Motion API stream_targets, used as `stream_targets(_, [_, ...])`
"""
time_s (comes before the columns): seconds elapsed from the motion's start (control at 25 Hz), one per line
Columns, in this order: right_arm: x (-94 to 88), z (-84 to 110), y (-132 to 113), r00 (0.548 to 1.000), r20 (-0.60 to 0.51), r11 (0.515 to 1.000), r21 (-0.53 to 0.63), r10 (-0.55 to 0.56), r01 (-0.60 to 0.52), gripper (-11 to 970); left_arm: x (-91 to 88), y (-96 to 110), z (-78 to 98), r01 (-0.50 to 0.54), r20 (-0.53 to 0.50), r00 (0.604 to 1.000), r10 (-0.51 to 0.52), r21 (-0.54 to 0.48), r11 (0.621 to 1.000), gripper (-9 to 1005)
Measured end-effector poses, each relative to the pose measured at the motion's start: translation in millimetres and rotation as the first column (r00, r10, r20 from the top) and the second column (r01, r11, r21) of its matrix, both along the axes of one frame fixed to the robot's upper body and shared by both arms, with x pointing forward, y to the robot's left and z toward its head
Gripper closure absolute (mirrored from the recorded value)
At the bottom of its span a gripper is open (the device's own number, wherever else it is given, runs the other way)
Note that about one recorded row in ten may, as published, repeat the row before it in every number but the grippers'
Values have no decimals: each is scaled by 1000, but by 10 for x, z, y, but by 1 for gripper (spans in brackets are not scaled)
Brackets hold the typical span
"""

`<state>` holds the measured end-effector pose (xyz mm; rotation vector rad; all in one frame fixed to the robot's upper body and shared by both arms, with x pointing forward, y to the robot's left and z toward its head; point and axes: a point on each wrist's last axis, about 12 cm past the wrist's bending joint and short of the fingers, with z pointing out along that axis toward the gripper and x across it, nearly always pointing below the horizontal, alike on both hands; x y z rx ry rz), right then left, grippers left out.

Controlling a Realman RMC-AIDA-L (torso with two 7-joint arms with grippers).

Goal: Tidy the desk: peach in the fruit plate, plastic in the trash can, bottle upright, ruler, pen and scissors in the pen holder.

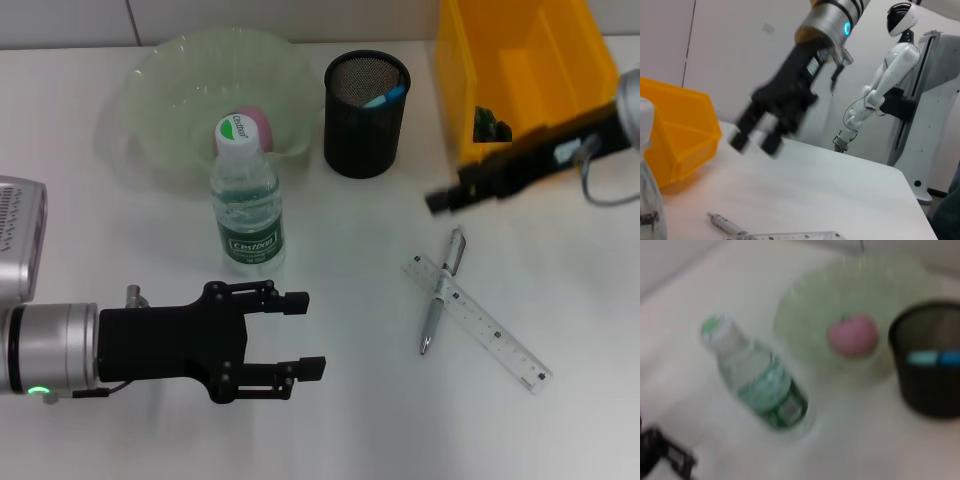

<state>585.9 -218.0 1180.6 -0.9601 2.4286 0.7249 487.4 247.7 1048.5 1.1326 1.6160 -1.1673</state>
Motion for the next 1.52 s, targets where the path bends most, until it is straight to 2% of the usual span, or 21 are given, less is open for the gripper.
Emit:
stream_targets(0.04, [0, 0, 0, 1000, 0, 1000, 0, 0, 0, 251, 0, 0, 0, 0, 0, 1000, 0, 0, 1000, 255])
stream_targets(0.12, [-13, -114, 128, 999, -51, 992, -123, 15, -21, 251, -2, -18, -8, 2, 3, 1000, -2, 1, 1000, 255])
stream_targets(0.2, [-15, -186, 211, 998, -57, 986, -164, 15, -24, 251, -2, -25, -11, 2, 4, 1000, -2, 3, 1000, 255])
stream_targets(0.4, [-11, -332, 354, 999, -44, 979, -201, 20, -29, 252, -1, -32, -24, -2, 5, 1000, 2, 8, 1000, 255])
stream_targets(1.04, [-20, -556, 603, 997, 22, 971, -231, 71, -64, 255, -13, -33, -43, -7, 0, 1000, 7, 13, 1000, 255])
stream_targets(1.52, [-23, -642, 626, 998, 21, 972, -228, 62, -56, 258, -19, -37, -49, -4, -2, 1000, 4, 16, 1000, 255])
